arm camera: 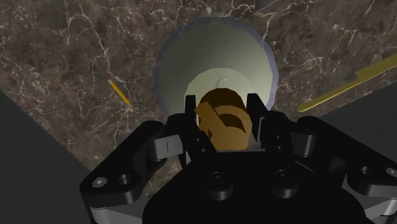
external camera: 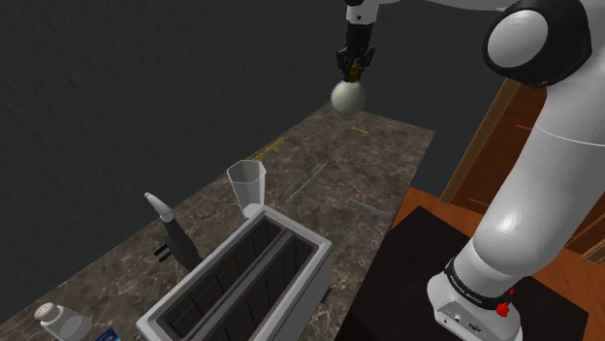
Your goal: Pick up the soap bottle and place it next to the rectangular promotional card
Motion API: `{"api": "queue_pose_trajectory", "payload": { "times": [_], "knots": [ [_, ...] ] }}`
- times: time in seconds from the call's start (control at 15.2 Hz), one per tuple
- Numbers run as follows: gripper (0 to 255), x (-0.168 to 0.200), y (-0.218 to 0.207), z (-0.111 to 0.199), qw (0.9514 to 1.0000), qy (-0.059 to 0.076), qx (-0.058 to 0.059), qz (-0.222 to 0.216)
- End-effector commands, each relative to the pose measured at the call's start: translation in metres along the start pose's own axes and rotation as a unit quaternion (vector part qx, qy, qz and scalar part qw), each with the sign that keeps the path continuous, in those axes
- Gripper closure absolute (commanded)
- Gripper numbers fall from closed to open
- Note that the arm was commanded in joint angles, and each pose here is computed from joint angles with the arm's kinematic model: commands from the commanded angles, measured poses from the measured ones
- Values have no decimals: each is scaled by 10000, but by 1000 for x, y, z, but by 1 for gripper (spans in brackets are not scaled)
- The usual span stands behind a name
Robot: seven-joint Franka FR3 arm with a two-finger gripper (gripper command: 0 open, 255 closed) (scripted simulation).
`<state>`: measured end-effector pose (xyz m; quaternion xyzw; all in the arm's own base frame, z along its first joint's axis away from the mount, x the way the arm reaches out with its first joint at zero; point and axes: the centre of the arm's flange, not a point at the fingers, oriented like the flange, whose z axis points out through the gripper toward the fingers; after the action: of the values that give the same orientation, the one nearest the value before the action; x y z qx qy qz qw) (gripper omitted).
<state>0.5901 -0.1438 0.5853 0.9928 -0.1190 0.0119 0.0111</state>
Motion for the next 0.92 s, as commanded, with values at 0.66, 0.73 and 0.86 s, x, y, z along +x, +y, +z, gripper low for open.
{"api": "queue_pose_trajectory", "payload": {
  "times": [0.66, 0.73, 0.86],
  "knots": [
    [255, -7, -24, -44, 10000, 1, 0, 0],
    [255, -12, -36, -42, 10000, 1, 0, 0],
    [255, -20, -61, -38, 10000, 1, 0, 0]
  ]
}}
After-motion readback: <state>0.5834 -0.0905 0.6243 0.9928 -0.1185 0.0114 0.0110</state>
